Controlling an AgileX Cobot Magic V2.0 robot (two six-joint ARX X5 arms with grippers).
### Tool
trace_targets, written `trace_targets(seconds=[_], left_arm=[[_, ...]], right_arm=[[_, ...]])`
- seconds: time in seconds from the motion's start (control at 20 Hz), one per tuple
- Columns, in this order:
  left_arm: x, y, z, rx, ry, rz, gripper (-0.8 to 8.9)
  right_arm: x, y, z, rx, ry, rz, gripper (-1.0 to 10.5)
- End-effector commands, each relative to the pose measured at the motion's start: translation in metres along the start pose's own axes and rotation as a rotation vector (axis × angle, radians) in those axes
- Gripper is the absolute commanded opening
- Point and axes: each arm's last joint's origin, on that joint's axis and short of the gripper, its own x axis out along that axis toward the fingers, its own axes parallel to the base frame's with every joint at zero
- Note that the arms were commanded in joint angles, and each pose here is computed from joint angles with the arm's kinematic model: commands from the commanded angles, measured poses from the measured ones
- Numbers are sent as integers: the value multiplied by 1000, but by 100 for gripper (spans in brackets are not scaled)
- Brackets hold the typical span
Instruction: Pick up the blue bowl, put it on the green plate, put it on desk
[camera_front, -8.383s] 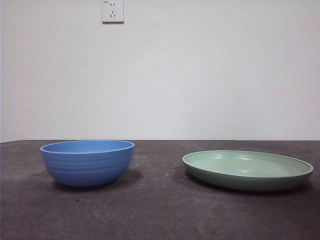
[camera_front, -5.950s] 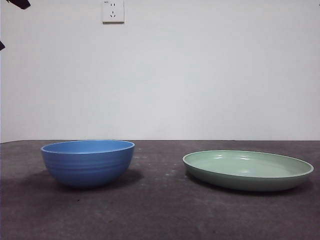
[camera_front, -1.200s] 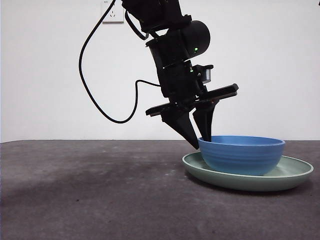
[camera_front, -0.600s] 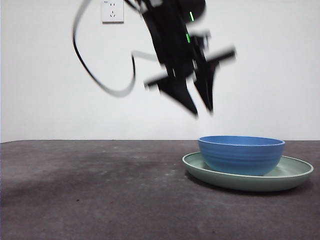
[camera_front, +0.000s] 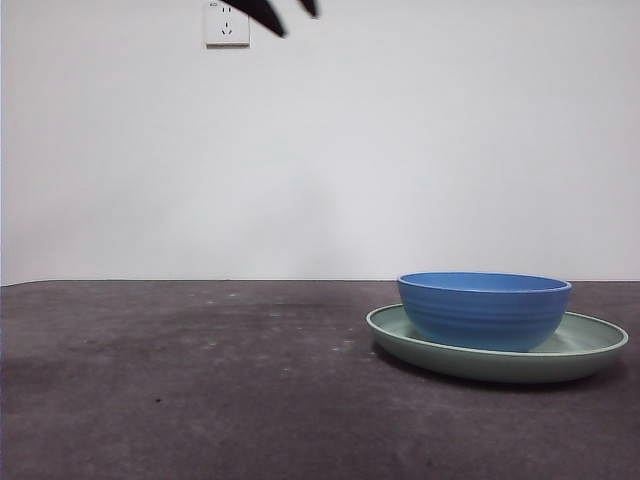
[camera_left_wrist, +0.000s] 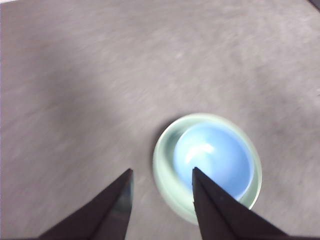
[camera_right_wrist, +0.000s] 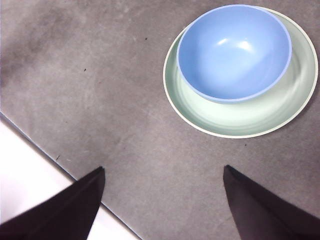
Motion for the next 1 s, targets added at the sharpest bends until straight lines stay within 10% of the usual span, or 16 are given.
trace_targets(seconds=[0.05,0.6,1.0], left_arm=[[-11,4,-21,25,-9,3,192],[-43,13,-142,46,2,-203,191],[-46,12,-157,53,16,-323,190]], right_arm=[[-3,2,4,-4,-21,2,378],[-3,2,4,0,-20,1,378],[-3,2,4,9,-19,1,378]])
